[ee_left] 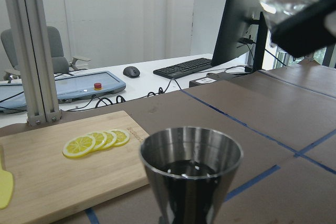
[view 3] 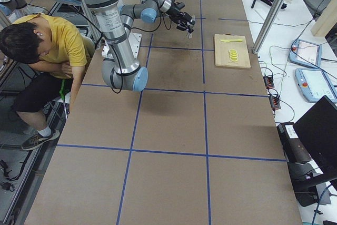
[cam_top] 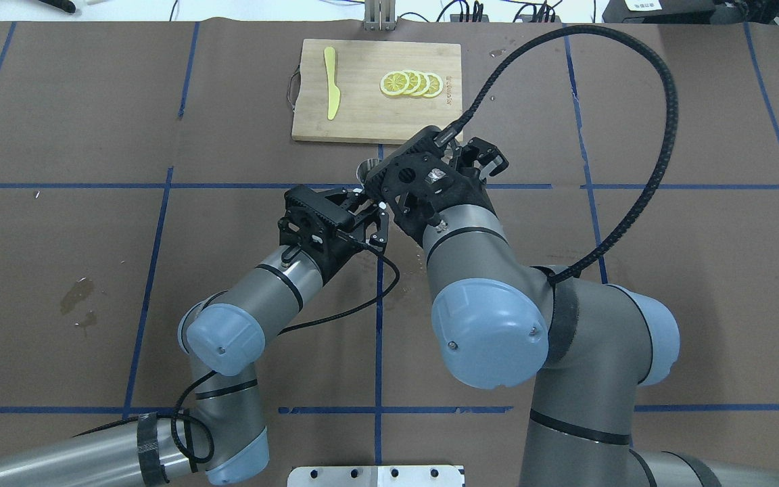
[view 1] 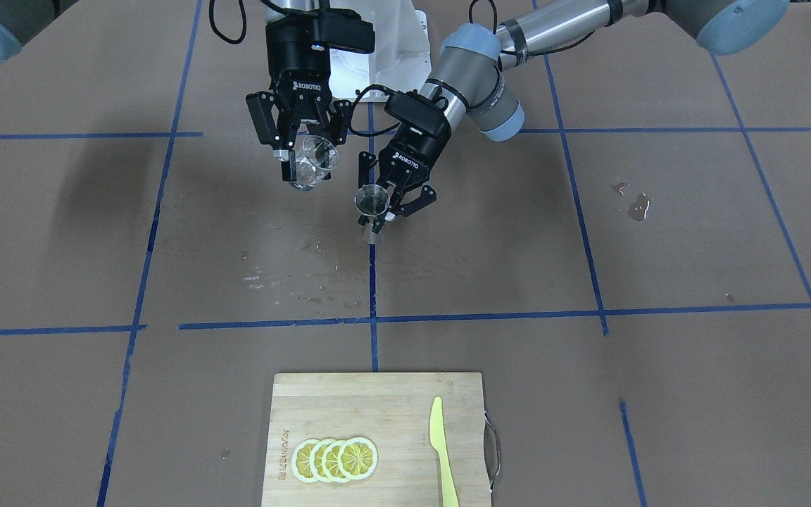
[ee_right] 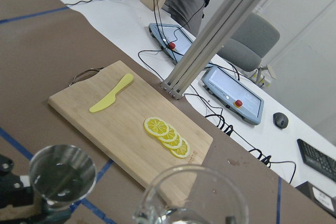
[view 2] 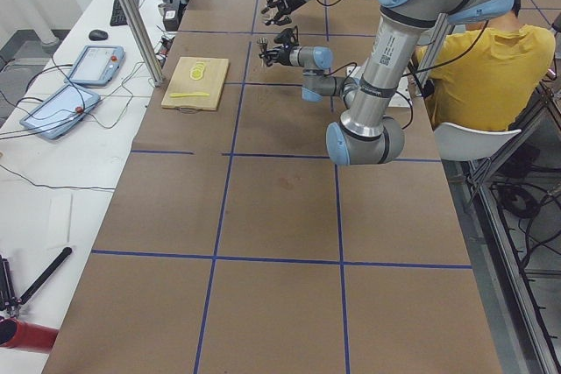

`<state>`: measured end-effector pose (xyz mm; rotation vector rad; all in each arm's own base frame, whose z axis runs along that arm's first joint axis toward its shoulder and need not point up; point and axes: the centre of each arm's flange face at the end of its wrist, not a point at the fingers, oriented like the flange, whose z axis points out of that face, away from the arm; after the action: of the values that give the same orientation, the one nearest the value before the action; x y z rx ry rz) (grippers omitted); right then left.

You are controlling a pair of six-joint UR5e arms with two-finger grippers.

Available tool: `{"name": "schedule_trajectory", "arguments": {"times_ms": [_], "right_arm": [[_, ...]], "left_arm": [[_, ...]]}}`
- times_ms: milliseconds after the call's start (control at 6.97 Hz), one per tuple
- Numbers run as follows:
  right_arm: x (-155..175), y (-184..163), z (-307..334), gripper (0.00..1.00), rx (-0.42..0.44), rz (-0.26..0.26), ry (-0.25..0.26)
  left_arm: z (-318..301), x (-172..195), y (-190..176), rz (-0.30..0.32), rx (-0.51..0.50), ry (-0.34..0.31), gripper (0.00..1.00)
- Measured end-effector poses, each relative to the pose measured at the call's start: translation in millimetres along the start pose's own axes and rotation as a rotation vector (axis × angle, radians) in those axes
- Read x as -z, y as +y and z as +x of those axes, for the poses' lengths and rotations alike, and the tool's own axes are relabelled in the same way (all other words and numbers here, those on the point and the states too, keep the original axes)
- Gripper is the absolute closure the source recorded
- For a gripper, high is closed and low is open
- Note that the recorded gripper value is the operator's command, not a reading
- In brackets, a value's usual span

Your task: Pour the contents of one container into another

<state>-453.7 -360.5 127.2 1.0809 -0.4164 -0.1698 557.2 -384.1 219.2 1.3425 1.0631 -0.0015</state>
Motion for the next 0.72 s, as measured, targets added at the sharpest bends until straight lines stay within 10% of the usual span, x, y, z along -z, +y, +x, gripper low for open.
{"name": "schedule_trajectory", "arguments": {"times_ms": [717], "right_arm": [[-29, 69, 58, 0.99, -0.587, -0.066, 0.099]], "left_arm": [[-114, 91, 19, 0.036, -0.038, -0.181, 1.0]]}}
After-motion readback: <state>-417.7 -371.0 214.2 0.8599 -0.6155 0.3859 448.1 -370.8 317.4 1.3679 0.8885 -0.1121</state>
